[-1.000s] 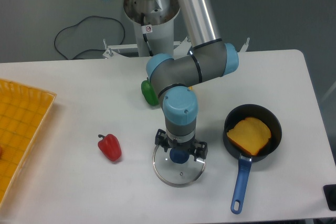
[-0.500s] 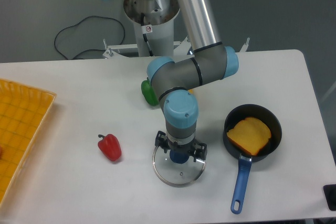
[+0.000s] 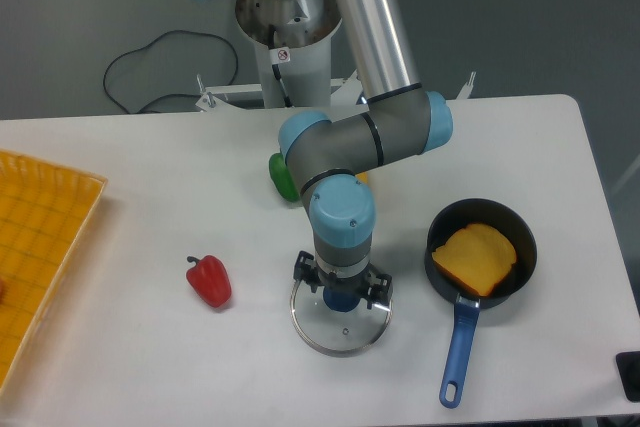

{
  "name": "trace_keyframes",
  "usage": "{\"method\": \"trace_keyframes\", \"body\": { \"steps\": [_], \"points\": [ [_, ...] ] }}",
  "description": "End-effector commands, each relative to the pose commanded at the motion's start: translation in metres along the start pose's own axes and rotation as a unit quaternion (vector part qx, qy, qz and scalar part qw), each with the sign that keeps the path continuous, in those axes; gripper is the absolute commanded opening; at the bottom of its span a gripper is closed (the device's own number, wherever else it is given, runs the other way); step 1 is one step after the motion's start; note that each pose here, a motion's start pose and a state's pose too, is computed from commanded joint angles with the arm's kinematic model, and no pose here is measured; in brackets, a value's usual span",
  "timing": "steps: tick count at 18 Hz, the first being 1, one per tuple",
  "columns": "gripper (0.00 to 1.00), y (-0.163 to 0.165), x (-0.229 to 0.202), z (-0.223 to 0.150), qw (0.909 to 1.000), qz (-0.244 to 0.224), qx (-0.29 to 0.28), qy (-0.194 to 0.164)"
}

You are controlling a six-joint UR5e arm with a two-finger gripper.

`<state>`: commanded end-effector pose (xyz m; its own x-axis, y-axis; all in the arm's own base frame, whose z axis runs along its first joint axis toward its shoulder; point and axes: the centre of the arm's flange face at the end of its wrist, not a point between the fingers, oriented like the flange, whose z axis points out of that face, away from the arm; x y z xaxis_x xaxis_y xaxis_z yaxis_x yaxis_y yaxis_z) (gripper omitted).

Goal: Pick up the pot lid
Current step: 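Close the gripper on the blue knob of the lid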

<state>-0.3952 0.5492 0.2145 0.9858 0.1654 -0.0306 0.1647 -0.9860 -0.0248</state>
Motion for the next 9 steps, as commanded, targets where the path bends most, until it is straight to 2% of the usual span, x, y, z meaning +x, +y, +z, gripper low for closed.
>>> {"method": "trace_keyframes", "body": {
  "steps": [9],
  "points": [
    [1.00, -0.0004, 0.0043, 0.0061, 1.0000, 0.005, -0.006, 0.002]
  ]
}}
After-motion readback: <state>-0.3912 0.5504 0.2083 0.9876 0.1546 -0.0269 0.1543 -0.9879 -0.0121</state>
